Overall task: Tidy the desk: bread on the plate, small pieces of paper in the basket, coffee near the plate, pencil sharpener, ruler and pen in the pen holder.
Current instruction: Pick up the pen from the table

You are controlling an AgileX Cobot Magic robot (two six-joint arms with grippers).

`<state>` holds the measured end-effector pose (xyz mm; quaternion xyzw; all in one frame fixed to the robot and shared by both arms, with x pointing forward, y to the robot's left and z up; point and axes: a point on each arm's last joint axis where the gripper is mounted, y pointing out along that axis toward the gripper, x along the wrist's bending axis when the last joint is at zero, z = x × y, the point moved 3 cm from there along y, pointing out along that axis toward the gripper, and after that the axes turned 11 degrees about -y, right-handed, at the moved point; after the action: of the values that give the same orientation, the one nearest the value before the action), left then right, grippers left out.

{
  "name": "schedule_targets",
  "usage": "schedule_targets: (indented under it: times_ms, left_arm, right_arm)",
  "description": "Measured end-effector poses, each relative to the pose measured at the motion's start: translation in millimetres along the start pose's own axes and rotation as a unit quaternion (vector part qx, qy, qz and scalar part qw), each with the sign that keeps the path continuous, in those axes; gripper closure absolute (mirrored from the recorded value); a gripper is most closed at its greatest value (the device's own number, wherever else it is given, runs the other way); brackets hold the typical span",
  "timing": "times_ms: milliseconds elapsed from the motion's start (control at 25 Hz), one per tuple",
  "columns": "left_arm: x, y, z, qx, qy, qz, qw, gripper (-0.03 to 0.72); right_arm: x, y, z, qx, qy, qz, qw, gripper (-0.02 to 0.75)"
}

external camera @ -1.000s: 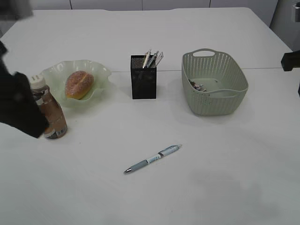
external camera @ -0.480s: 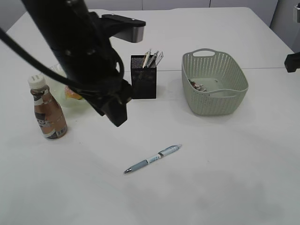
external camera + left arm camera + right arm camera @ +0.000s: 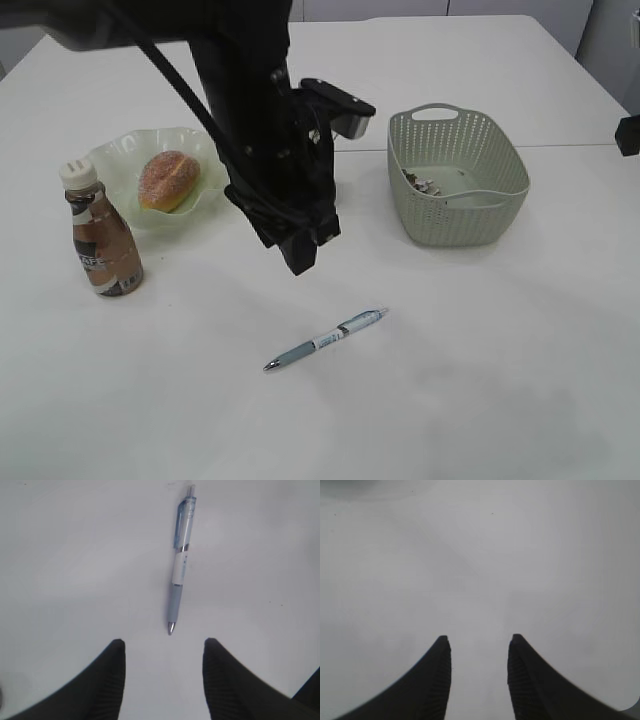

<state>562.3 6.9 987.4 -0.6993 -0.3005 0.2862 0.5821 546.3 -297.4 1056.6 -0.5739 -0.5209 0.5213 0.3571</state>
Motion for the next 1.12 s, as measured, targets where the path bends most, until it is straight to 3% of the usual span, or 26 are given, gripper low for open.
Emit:
schedule_targets:
  times_ms: [400, 680, 1120]
  left_arm:
    - [-10.2, 67, -4, 0.049, 0.042, 0.001, 0.998, 0.321]
    - [-22.6, 91, -6, 0.052, 0.056, 0.004, 0.997, 0.321]
    - [-22.8, 109, -12, 0.033, 0.056, 0.003, 0.998, 0.321]
  right_arm:
    - [-6, 0, 0, -0.001, -0.008, 0.024, 1.0, 0.427]
    - [-6, 0, 0, -0.002, -0.008, 0.024, 1.0, 0.427]
    - [-6, 0, -1, -0.002, -0.008, 0.024, 1.0, 0.427]
